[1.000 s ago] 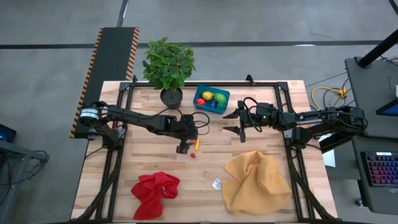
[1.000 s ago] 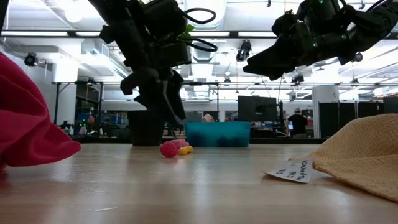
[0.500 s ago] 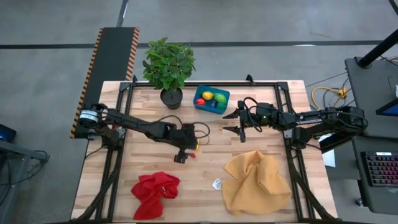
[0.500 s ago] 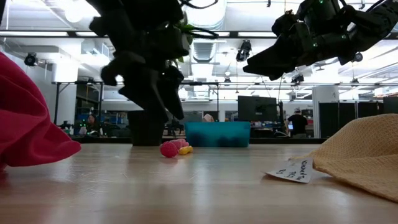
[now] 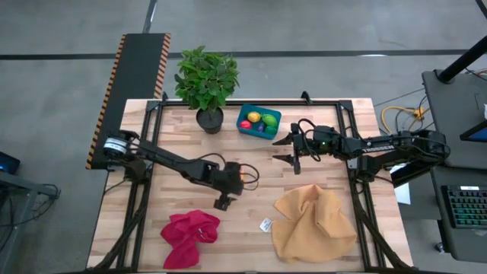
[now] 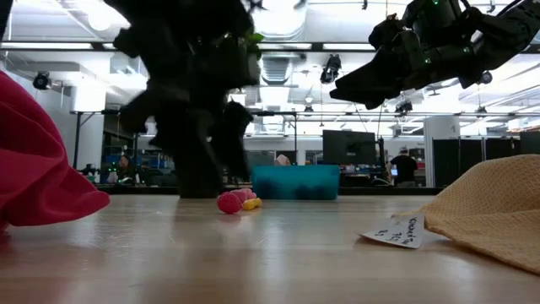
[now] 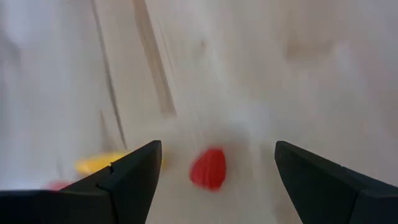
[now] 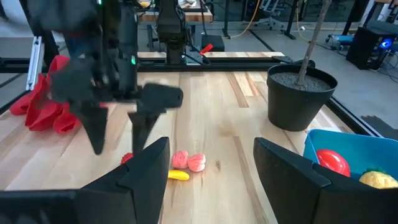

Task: Pick and placing Produce into tupperware
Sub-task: Put the red raspberry into the blue bin

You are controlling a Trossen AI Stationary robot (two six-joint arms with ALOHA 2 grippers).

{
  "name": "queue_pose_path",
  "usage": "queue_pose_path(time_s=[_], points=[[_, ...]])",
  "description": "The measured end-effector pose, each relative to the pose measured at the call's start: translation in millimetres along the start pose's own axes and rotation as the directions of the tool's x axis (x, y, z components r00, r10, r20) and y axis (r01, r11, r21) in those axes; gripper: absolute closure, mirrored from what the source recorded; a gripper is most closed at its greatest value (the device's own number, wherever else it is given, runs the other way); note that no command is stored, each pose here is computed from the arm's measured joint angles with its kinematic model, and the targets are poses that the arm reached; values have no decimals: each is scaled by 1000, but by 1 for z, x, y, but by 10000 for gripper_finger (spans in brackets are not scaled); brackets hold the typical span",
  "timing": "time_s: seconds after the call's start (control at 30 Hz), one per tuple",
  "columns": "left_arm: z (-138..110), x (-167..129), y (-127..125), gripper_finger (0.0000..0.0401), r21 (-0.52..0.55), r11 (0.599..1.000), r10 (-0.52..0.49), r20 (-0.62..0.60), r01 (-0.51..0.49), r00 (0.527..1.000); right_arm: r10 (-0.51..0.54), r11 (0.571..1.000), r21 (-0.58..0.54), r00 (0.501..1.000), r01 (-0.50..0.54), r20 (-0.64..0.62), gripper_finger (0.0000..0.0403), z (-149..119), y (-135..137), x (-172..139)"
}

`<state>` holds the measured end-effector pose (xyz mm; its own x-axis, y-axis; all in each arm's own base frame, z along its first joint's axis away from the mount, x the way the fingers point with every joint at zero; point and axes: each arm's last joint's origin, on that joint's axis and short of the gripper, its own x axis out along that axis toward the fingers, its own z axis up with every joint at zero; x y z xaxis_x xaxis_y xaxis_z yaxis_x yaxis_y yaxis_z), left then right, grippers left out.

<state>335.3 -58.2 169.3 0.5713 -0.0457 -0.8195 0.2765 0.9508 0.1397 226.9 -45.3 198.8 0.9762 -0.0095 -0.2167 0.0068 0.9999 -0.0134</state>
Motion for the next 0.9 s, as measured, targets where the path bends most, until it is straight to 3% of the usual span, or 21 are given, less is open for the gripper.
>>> queue_pose_path(time_s=[0.9], points=[[-9, 23, -3, 104, -27, 1000, -7, -67, 5, 998, 1, 1000, -7, 1000, -1, -16, 177, -2, 0, 0]])
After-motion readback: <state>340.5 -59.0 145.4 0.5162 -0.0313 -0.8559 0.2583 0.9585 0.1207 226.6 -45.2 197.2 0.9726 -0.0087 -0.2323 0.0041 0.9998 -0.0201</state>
